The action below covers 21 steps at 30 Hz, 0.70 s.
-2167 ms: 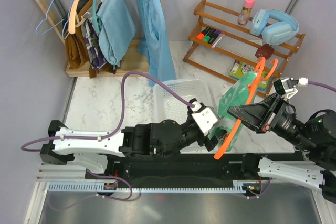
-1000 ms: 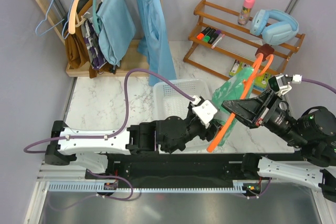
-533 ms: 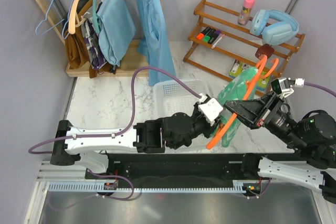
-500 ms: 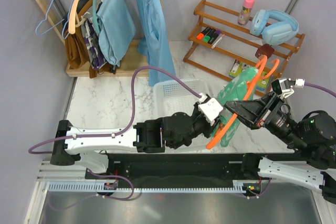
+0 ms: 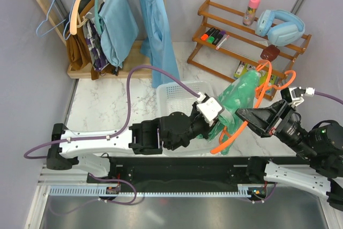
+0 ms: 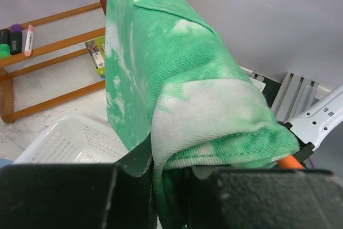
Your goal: Remove the trousers from the hanger
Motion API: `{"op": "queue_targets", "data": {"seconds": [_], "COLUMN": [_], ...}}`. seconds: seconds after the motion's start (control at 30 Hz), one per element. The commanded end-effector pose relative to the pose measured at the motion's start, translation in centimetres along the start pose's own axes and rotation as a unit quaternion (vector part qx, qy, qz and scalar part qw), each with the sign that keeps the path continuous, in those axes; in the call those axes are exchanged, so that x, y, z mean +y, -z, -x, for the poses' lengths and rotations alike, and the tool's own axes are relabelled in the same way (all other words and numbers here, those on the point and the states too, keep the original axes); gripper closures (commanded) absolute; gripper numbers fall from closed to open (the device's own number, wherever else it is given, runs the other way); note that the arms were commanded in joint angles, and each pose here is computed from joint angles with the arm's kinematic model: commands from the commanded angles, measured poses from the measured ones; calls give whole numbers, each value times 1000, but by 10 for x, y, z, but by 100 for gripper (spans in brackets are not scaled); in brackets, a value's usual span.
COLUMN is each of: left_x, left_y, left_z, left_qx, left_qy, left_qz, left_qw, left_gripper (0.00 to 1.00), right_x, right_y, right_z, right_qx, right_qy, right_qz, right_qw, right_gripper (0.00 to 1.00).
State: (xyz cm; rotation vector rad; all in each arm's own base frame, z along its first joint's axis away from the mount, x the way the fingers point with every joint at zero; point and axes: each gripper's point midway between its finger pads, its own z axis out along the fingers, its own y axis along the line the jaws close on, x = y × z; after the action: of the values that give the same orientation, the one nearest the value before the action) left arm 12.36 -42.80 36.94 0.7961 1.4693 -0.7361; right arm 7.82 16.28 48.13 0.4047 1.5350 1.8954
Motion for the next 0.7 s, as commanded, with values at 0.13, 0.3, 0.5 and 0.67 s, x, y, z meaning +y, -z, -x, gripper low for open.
{"op": "queue_targets", "data": {"seconds": [0.13, 0.3, 0.5, 0.67], "left_x": [46, 52, 53, 53], "left_y": [38, 47, 49, 52], "left_z": [101, 118, 143, 170], "left_qx": [-117, -132, -156, -179], "left_qy": [65, 48, 47, 39], "left_qz": [52, 55, 53, 49], "left_qw": [990, 989, 985, 982], "left_gripper": [98, 98, 98, 98], "right_x": [-3, -22, -42, -59], "right_y": [35, 52, 56, 56], "right_z": [3, 7, 5, 1], "right_qx": [6, -2, 0, 4], "right_qy": [-26, -37, -32, -26], "right_qz": [33, 18, -11, -32], "right_qw": [999, 999, 999, 999], "right_gripper": [100, 100, 100, 100]}}
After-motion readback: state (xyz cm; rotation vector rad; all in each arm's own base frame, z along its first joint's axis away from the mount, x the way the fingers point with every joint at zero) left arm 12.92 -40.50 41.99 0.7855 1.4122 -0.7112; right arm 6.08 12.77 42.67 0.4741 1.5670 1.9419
